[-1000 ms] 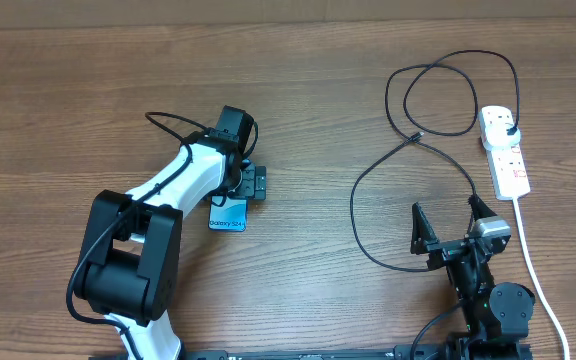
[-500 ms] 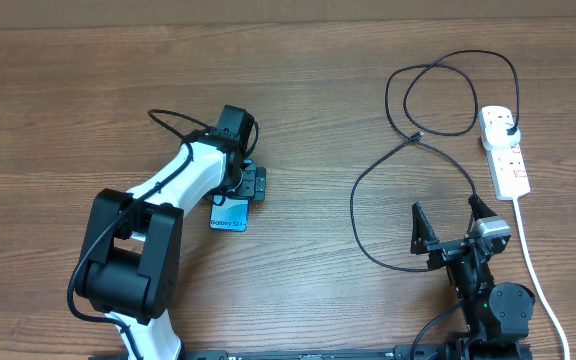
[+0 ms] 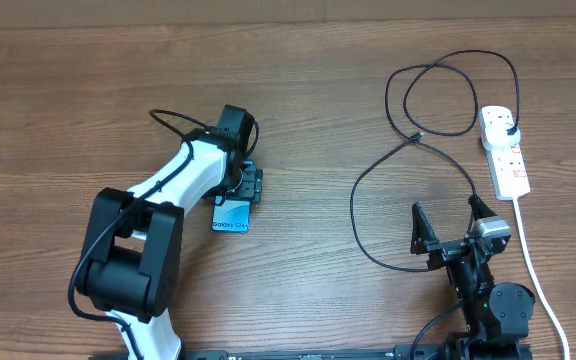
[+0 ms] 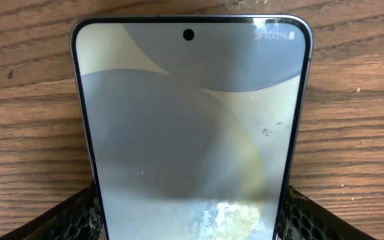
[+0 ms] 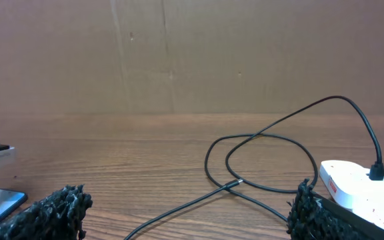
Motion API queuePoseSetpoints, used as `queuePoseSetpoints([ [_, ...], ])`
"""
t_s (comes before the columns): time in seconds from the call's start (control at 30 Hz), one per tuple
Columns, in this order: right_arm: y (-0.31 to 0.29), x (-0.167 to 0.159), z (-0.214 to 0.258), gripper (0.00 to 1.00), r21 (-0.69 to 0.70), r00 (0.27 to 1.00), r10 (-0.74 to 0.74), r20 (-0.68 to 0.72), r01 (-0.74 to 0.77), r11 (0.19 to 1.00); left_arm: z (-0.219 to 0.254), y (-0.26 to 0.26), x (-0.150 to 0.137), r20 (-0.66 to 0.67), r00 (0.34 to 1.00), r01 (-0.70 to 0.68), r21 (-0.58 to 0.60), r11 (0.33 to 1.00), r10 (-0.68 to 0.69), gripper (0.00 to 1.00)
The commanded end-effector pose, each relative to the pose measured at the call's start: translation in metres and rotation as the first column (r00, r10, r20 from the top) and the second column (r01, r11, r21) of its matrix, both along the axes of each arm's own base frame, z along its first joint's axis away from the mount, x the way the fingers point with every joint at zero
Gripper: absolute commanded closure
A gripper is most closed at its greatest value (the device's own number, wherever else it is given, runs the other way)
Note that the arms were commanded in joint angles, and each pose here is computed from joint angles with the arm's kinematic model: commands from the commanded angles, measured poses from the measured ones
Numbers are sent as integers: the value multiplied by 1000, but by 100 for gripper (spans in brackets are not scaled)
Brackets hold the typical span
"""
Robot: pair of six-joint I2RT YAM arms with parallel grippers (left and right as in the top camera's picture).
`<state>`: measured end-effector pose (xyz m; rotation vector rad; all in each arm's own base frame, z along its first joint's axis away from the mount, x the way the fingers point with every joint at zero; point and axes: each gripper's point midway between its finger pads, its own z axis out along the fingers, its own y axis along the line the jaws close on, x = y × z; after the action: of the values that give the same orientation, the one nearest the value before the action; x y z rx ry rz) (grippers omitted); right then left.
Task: Plug charger to phone and switch on socket
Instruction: 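Lift the phone with the left gripper and hold it upright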
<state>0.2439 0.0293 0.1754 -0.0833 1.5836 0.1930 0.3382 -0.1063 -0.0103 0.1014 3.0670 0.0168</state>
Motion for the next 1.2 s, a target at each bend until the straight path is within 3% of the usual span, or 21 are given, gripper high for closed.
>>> queuePoseSetpoints([
  [0.0,0,0,-3,0,-7,1000,-5,1,5,1000,-62,-11,-76,-335,942,-20,-87,996,-10,27],
  [0.17,-1,0,-3,0,-7,1000,-5,1,5,1000,-46,-24,-65,-346,938,-33,-137,990,-17,33],
  [0.6,-1,0,-3,0,-7,1000,-5,1,5,1000,-31,-37,-60,-364,931,-49,-191,980,-24,36],
  [1.17,-1,0,-3,0,-7,1000,-5,1,5,1000,-6,-86,-65,-400,907,-84,-475,876,-130,38],
])
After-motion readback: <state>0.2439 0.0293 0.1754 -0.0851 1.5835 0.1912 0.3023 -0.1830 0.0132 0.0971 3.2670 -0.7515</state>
